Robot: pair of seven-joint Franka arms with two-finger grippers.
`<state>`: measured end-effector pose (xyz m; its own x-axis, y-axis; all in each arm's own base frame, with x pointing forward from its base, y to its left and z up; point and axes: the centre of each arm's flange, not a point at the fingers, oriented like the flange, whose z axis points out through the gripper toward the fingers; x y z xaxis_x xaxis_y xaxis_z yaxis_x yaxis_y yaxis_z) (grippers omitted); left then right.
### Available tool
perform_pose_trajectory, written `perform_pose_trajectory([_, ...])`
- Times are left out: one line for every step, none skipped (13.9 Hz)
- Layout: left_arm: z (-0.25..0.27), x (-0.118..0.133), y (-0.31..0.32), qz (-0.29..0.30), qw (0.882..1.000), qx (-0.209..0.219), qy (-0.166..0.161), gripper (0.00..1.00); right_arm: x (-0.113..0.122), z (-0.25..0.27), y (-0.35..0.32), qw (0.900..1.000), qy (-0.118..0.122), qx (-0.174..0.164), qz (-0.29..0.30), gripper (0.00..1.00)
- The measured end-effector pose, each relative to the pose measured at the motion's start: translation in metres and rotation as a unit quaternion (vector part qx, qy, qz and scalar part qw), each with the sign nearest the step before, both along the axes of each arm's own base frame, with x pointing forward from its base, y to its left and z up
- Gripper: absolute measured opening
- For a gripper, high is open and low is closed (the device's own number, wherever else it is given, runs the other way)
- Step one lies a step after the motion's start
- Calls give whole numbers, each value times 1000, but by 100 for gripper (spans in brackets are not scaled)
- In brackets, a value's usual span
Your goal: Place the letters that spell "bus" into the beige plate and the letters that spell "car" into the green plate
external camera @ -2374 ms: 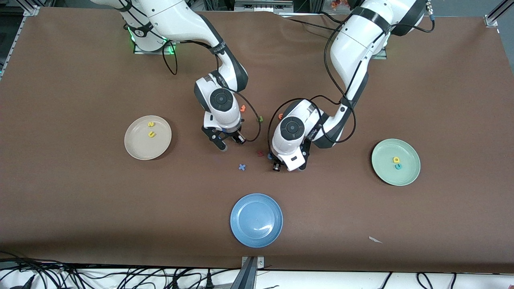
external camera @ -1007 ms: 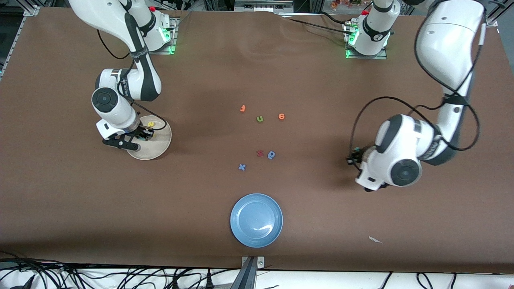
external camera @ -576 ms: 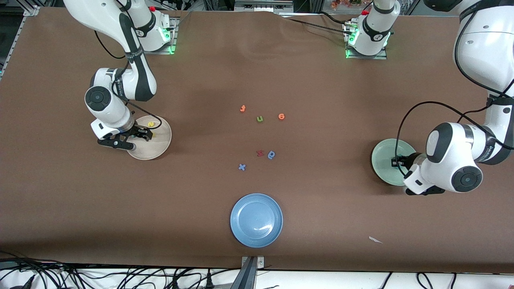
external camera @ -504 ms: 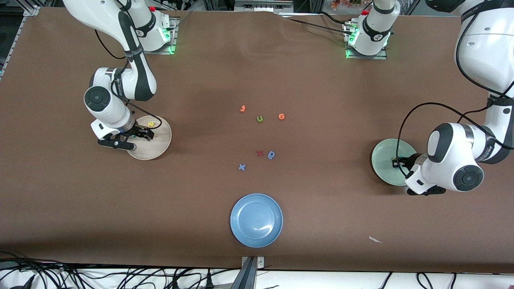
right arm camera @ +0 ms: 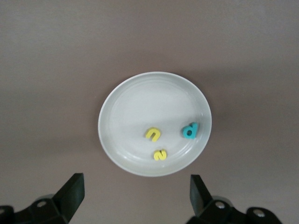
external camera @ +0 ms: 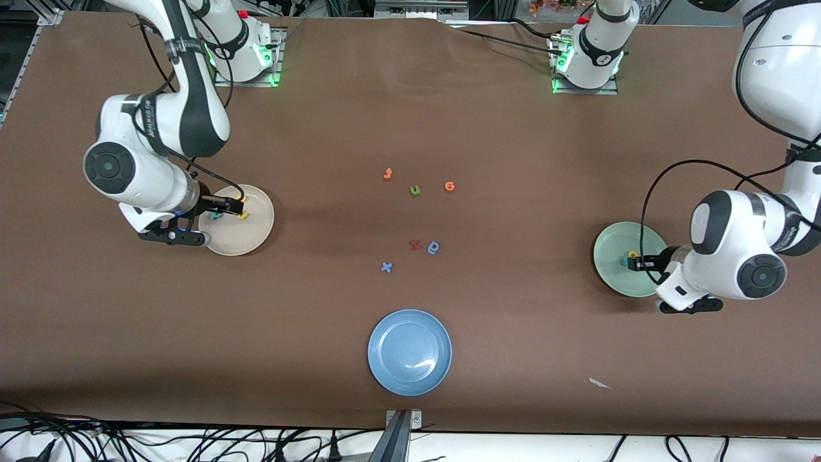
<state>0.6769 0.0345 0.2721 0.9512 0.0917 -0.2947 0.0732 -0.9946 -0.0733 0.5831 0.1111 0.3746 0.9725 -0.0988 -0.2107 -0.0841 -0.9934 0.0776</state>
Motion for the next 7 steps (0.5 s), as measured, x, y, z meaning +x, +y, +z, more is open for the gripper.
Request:
perform_pose_trajectory([13,0,3,2,1000,3,-5,92,4,24,5,1000,9,2,4,100])
perform_pose_trajectory([24,-1,7,5,1000,5,-6,99,7,45,9,1000,9,5,7,100])
perform_pose_trajectory([34,-3,11,8,1000,8,-6,100,11,63,10,1000,3,11,14,100])
perform_pose_trajectory([47,-5,13,12,1000,9,-9,100,13,77,8,999,-3,21,23,100])
perform_pose_trajectory([62,-9,14,17,1000,7,-12,100,13,87,2,999,-8,34,27,100])
perform_pose_trajectory([78,-17,15,25,1000,-2,-15,100,13,95,-7,999,-11,42,30,100])
perform_pose_trajectory([94,-27,17,28,999,-16,-19,100,12,103,-19,998,-16,42,34,100])
